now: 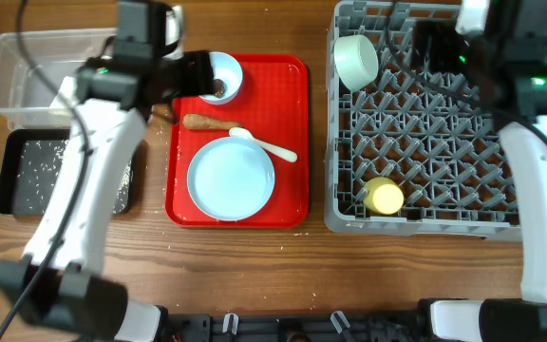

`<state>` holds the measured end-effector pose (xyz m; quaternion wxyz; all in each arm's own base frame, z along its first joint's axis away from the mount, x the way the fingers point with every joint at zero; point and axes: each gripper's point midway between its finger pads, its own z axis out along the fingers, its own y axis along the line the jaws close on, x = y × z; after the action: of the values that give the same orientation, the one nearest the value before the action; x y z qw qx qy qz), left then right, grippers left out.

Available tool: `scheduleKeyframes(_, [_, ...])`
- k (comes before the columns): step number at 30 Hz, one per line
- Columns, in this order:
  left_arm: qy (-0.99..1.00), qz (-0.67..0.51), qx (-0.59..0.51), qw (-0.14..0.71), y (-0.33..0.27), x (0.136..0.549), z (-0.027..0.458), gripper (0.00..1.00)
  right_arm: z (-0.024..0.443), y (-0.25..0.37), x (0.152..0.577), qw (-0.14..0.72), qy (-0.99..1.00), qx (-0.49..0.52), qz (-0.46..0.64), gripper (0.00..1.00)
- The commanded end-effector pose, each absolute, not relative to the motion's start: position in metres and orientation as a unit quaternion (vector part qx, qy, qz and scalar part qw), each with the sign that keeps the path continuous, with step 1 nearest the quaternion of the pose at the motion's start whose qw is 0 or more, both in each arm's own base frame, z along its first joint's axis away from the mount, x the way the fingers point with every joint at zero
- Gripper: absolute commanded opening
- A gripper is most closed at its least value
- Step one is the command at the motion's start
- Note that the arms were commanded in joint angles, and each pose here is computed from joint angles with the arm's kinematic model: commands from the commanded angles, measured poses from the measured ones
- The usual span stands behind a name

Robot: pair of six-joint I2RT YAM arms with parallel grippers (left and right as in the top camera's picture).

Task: Sort waste into correct bins and load items into the dishwasher rack
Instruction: 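Lift the green bowl and place it upside down in the rack, then tip the blue bowl over the black tray with the left gripper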

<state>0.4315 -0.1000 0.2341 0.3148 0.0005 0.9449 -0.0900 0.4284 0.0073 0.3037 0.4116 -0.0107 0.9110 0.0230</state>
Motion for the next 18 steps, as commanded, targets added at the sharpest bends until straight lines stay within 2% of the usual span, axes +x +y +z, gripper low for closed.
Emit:
scheduleKeyframes(1, [0.952,-0.041,0.11,0.282,-0.14,0.456,0.169,0.79,0.294,0.008,0.41,0.375,0.923,0.004,0.09,0.99])
scheduleKeyframes(5, [0.94,0.031,0.206,0.271,-0.159,0.481,0.108,0.77,0.286,0.006,0.402,0.354,0.931,0.011,0.09,0.98])
scheduleKeyframes(14, [0.936,0.057,0.211,0.277,-0.166,0.509,0.051,0.73,0.283,0.006,0.399,0.345,0.934,0.012,0.091,0.98])
scheduleKeyframes(15, [0.936,0.058,0.211,0.276,-0.166,0.51,0.047,0.7,0.283,0.006,0.398,0.344,0.935,0.012,0.091,0.98])
scheduleKeyframes(17, [0.937,0.058,0.212,0.271,-0.167,0.51,0.039,0.55,0.281,0.006,0.397,0.341,0.936,0.012,0.091,0.98])
scheduleKeyframes(18, [0.938,0.059,0.212,0.267,-0.166,0.51,0.034,0.43,0.281,0.006,0.397,0.34,0.936,0.012,0.091,0.98])
